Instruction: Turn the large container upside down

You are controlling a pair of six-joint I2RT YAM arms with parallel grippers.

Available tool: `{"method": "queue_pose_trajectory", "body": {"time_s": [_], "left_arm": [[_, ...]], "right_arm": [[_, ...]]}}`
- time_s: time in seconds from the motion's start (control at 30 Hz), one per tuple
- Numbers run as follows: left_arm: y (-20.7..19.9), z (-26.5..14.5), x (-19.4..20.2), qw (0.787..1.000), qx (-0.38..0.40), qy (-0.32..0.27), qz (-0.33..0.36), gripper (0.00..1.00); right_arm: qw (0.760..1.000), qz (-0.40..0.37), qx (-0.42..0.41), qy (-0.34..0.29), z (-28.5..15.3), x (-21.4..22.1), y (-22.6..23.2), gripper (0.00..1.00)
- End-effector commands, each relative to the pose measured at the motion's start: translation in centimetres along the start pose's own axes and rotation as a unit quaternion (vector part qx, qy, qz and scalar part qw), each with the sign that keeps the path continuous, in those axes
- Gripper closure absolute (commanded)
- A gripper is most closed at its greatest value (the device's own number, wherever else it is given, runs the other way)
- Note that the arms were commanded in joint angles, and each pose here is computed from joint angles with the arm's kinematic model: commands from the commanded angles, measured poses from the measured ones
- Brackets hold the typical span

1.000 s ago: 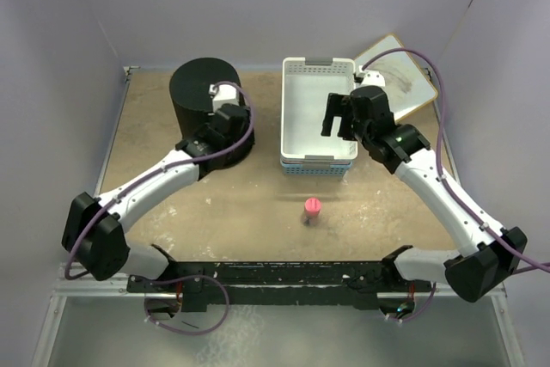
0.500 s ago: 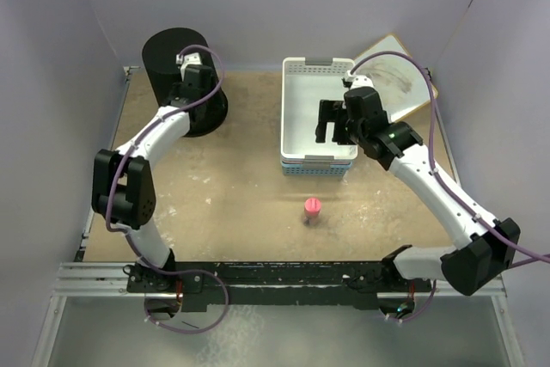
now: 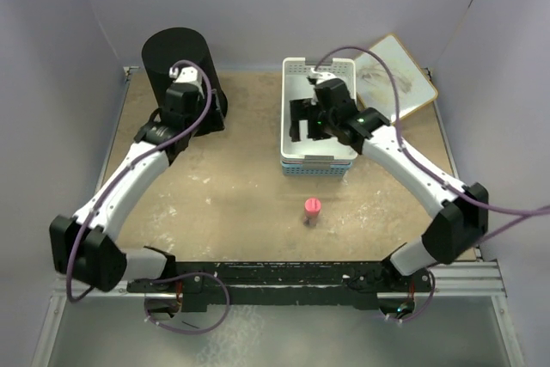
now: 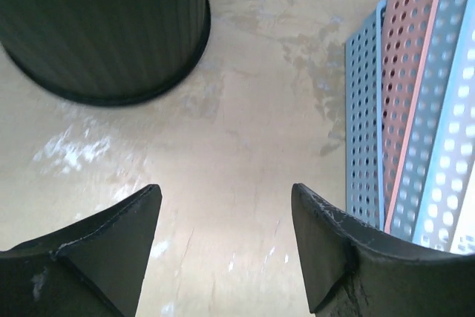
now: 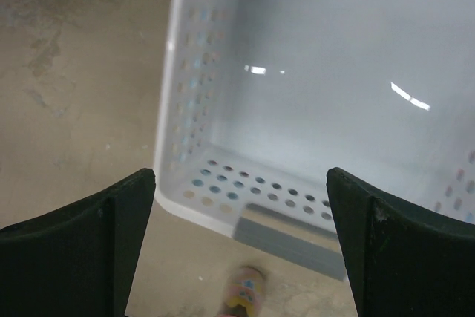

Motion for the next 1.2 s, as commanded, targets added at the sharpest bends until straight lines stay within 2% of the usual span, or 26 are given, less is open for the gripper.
{"method": "queue_pose_trajectory", "body": {"time_s": [0.0,0.1,0.17,0.33,0.47,0.57,0.77,0.9,1.17], "left_arm": [[1.7,-3.3,2.8,0.999,-0.016,0.03,0.004,0.32],[2.4,-4.9,3.4,0.999,-0.03,0.036,0.004,0.32],[3.0,-5.5,3.6,0.998,-0.046,0.037,0.002,0.32],[3.4,-6.4,4.1,0.997,-0.054,0.048,0.008,0.31],[3.6,-6.6,4.1,0.997,-0.057,0.046,0.007,0.31],[3.6,-6.5,4.1,0.997,-0.059,0.045,0.006,0.3],[3.5,-6.2,4.4,0.997,-0.058,0.046,0.005,0.28],[3.3,-6.0,4.2,0.998,-0.051,0.045,0.004,0.01],[2.7,-6.0,3.9,0.999,-0.029,0.037,0.0,0.01]], "right_arm": [[0.997,-0.039,-0.027,-0.056,0.8,-3.2,5.9,0.0],[0.998,-0.027,-0.016,-0.048,3.2,-3.3,6.7,0.04],[0.999,-0.017,-0.017,-0.038,4.7,-3.0,7.2,0.15],[0.999,-0.011,-0.015,-0.035,7.1,-3.3,8.0,0.57],[0.999,-0.014,-0.012,-0.035,7.3,-3.9,8.3,0.84],[0.999,-0.013,-0.013,-0.052,6.2,-4.6,8.2,0.99],[0.995,-0.015,-0.019,-0.101,2.8,-6.6,7.9,1.0],[0.991,-0.022,-0.025,-0.129,0.5,-7.9,7.9,1.0],[0.984,-0.023,-0.042,-0.173,-3.3,-9.8,7.9,1.0]]}}
Point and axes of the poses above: each gripper's point midway between its finger pads, its own z axis out along the fingers, its own y axis along the line the jaws close on, x = y × z, the point moved 5 cm from there along -z, back along the fingers, and after that the axes turned 8 degrees about z, right-handed, at the moved point
